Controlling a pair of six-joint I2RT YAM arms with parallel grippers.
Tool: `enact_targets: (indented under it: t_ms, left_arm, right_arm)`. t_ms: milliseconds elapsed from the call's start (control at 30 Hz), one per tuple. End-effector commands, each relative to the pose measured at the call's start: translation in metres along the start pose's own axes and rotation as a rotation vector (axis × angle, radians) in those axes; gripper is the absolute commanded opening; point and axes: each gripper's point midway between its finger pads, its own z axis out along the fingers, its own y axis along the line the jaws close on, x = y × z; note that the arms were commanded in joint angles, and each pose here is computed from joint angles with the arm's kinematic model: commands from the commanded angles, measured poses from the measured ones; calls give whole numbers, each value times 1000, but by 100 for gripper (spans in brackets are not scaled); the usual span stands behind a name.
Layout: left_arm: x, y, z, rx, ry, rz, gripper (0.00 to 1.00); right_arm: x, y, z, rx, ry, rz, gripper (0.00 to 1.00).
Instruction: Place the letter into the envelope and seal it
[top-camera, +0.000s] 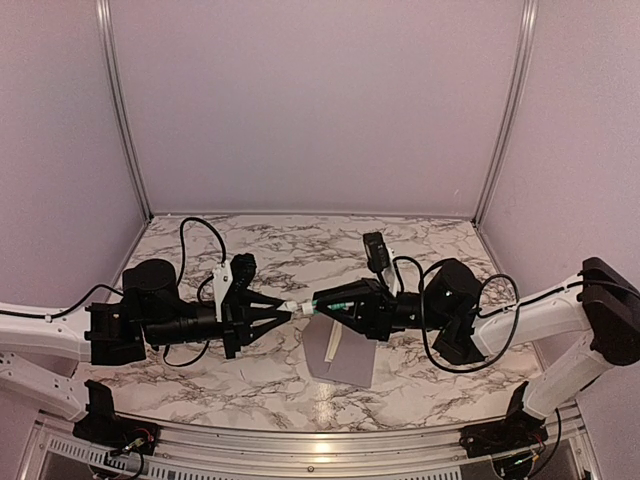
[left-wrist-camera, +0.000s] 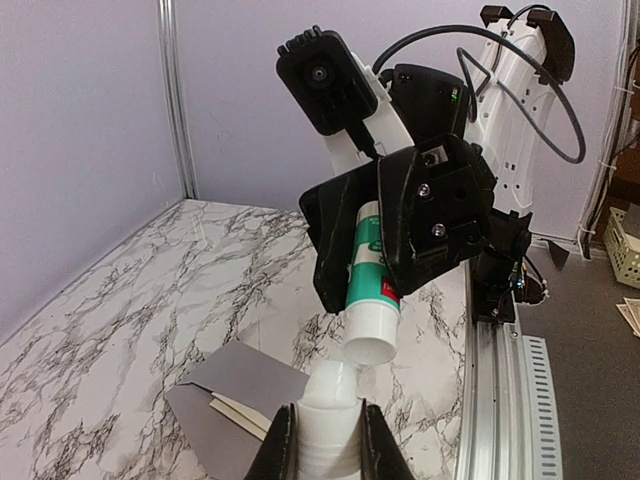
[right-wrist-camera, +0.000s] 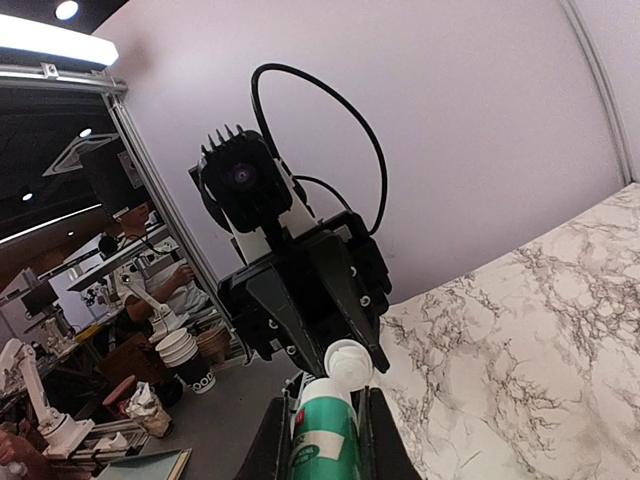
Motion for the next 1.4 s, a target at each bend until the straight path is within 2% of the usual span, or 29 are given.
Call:
enact_targets:
  t_ms: [0, 533, 1033, 1367]
  left_arm:
    - [-29, -4, -6, 18, -84, 4, 0]
    - [-24, -10, -5, 54, -77, 1, 0]
    - [-18, -18, -7, 99, -66, 12, 0]
    - [-10, -23, -5, 129, -38, 27, 0]
  right_arm:
    - [-13, 10, 6, -42, -47, -26, 0]
    - [-8, 10, 23, -32, -24, -51, 0]
    - [-5, -9, 25, 139, 14, -114, 0]
    - [3, -16, 26, 178, 57, -122, 0]
